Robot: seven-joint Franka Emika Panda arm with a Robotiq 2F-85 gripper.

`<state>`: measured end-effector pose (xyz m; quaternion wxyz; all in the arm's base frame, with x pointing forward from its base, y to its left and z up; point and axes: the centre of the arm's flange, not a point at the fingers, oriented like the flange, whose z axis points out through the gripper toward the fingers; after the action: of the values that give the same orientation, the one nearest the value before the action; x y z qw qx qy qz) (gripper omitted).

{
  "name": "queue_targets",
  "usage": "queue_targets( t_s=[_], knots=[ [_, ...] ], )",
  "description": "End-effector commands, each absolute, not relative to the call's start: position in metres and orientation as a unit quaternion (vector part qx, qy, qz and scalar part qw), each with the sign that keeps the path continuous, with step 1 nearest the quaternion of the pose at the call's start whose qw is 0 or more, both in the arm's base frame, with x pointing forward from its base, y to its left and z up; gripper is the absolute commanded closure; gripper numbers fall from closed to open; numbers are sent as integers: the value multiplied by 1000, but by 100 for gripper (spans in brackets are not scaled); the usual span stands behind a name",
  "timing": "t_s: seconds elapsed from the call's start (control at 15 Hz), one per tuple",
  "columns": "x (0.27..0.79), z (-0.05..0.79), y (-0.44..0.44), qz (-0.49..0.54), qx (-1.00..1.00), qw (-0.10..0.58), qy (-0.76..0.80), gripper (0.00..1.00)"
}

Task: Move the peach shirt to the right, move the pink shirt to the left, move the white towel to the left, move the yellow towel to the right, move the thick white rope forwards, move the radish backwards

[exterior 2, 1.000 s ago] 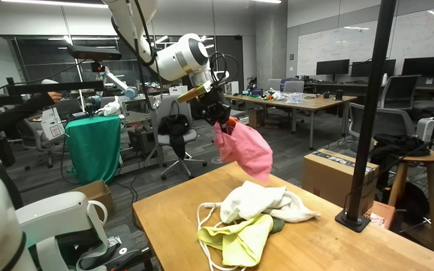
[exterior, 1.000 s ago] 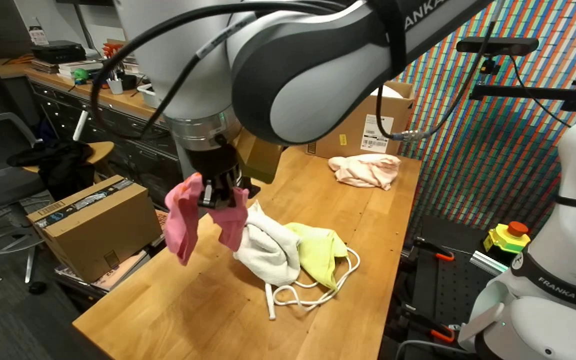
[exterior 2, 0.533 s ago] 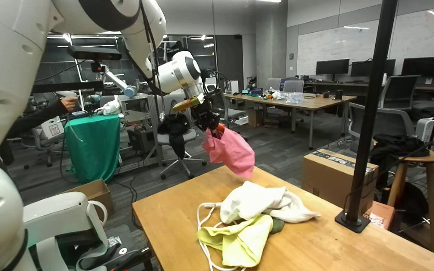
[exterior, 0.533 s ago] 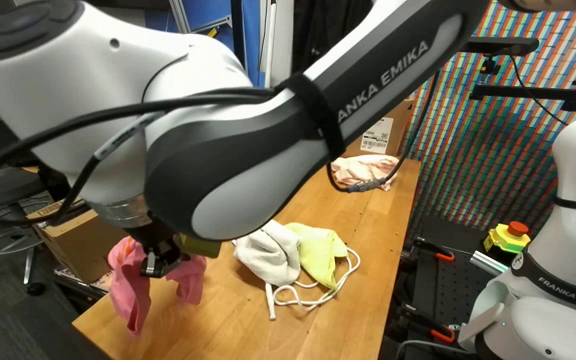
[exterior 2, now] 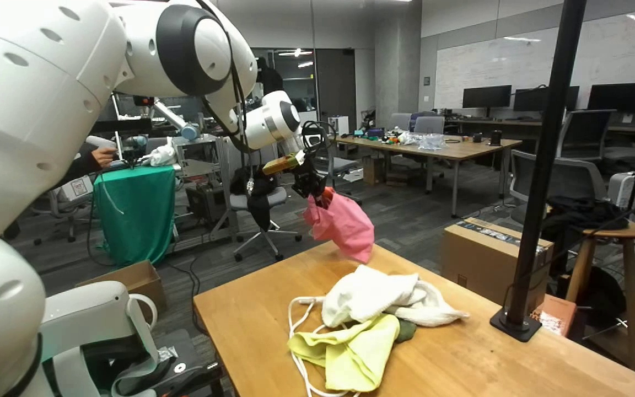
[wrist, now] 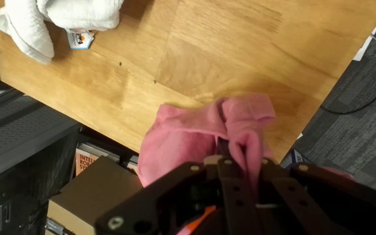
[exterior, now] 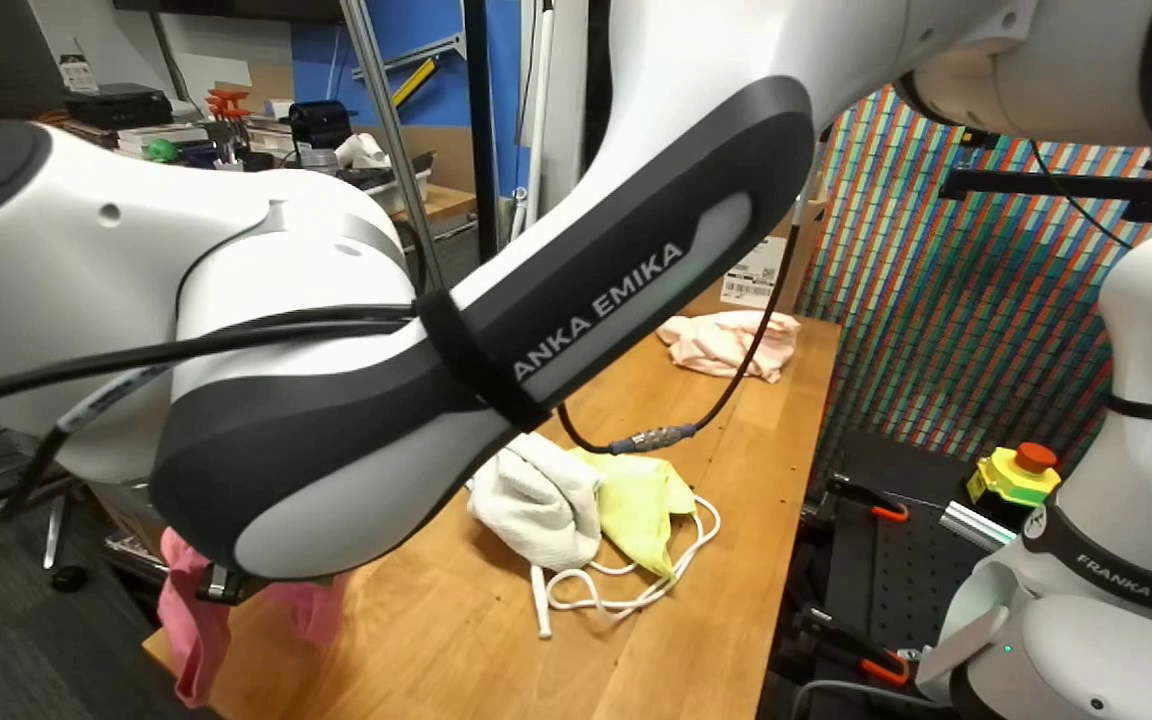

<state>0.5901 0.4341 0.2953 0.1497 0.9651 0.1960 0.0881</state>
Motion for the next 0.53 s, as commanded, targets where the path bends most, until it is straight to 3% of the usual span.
queue_targets(
  t_s=[0.0, 0.07, 0.47],
  knots=[
    [618, 291, 447, 100, 966, 158, 177, 87],
    [620, 288, 446, 97, 966, 161, 179, 67],
    [616, 283, 432, 51, 966, 178, 179, 23]
  ],
)
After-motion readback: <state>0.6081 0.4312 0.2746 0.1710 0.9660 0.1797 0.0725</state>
